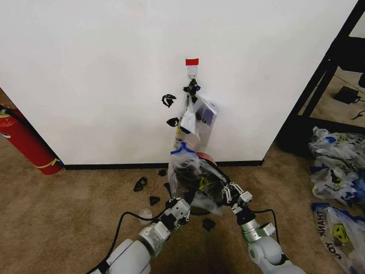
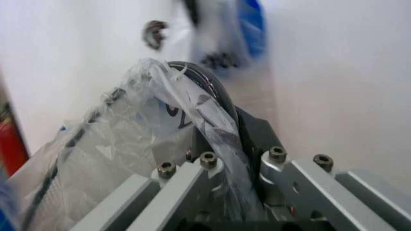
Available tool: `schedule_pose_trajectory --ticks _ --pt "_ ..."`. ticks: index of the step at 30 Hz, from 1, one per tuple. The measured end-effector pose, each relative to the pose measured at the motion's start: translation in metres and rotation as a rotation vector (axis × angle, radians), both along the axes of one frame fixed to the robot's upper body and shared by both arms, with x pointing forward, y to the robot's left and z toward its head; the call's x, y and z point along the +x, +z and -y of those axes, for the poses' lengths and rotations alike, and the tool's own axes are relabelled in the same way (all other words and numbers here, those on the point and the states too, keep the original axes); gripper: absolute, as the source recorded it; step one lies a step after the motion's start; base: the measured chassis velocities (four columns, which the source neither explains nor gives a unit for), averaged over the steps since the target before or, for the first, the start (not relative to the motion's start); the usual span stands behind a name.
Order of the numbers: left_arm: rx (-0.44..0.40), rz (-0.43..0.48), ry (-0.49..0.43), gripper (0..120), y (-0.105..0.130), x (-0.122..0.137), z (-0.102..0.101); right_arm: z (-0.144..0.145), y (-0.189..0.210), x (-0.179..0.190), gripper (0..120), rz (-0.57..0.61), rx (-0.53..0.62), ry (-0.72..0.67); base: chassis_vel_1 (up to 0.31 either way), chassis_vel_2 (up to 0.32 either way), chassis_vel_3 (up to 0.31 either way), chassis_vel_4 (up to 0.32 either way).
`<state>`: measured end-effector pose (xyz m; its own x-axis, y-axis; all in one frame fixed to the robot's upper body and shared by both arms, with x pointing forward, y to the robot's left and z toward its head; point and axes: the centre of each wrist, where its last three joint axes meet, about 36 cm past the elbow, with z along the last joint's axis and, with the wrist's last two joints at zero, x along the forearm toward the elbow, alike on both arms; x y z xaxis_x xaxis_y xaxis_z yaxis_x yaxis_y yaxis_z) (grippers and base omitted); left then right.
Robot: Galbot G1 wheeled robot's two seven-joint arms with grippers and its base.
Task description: Pick up the garbage bag from the wall and place it over the trash bin.
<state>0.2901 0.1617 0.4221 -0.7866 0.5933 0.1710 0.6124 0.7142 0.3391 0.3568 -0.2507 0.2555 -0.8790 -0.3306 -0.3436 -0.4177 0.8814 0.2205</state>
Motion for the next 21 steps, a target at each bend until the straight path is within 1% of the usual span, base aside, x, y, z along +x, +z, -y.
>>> schedule_pose_trajectory --ticks 5,6,7,8,12,15,19,20,21 --pt "0.016 0.023 -0.013 0 -0.004 -0.005 -0.009 -0.010 0.012 -0.002 1 -0.092 0.146 -0.051 0.000 0.000 0.000 0.000" --pt "0.016 0.023 -0.013 0 -0.004 -0.005 -0.009 -0.010 0.012 -0.002 1 -0.092 0.146 -0.051 0.000 0.000 0.000 0.000" --pt "0.030 0.029 -0.021 0 -0.009 -0.005 -0.013 -0.015 0.020 -0.003 1 -0.125 0.201 -0.066 0.000 0.000 0.000 0.000" --pt "0.043 0.037 -0.031 0 -0.014 -0.005 -0.015 -0.017 0.025 -0.005 1 -0.146 0.233 -0.074 0.000 0.000 0.000 0.000" --pt "0.086 0.070 -0.067 0 -0.026 -0.005 -0.021 -0.022 0.039 -0.009 1 -0.185 0.289 -0.084 0.000 0.000 0.000 0.000" --pt "0.107 0.088 -0.085 0 -0.028 -0.004 -0.023 -0.024 0.048 -0.011 1 -0.206 0.317 -0.095 0.000 0.000 0.000 0.000" --pt "0.168 0.133 -0.112 0 -0.036 0.005 -0.032 -0.026 0.067 -0.013 1 -0.250 0.370 -0.116 0.000 0.000 0.000 0.000" --pt "0.206 0.163 -0.124 0 -0.041 0.011 -0.037 -0.027 0.074 -0.013 1 -0.263 0.383 -0.121 0.000 0.000 0.000 0.000" --pt "0.206 0.163 -0.124 0 -0.041 0.011 -0.037 -0.027 0.074 -0.013 1 -0.263 0.383 -0.121 0.000 0.000 0.000 0.000"
